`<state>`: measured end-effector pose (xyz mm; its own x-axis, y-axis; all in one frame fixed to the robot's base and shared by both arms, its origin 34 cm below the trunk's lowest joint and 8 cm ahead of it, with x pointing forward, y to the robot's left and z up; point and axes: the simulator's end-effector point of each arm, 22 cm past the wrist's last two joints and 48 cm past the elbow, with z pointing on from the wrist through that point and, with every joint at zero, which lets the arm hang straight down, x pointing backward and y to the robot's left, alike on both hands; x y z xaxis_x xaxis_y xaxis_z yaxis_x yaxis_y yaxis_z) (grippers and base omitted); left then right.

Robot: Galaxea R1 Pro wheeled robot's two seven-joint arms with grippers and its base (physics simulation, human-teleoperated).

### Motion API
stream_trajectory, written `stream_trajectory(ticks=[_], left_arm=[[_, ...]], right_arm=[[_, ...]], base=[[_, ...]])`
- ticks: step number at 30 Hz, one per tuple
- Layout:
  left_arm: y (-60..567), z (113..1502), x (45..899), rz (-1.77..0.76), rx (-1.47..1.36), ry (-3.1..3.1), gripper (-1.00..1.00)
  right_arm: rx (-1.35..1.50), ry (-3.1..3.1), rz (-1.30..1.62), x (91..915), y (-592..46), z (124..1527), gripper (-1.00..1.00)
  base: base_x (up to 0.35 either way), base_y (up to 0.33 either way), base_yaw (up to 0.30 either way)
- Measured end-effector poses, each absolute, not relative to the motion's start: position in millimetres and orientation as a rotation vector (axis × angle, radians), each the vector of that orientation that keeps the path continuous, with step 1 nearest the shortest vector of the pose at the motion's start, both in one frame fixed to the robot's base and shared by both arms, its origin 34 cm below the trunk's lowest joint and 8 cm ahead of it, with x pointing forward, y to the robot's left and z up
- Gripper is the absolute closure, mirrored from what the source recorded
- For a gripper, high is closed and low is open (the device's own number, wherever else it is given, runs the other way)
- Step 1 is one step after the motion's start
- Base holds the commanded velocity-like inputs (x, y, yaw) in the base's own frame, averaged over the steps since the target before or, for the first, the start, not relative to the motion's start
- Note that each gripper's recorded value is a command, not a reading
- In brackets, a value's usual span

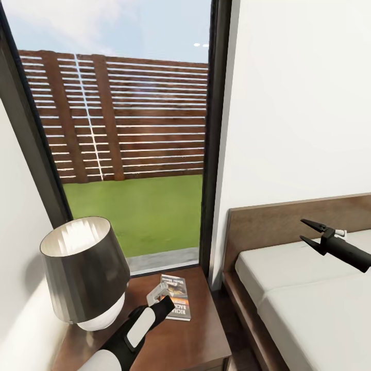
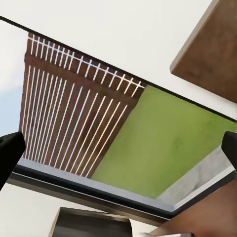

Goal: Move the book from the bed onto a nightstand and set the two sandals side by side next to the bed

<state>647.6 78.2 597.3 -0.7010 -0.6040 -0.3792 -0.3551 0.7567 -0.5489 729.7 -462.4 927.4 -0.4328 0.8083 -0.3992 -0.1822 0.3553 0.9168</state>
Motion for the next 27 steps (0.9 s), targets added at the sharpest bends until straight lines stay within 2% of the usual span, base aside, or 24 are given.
stream_trajectory(ticks=[27], left_arm=[[74, 556, 637, -0.624, -0.701, 2.441, 1.0]], right_arm=[[0.57, 1.635, 1.265, 725, -462, 889, -1.0]], base=[[0.0, 0.0, 0.0]])
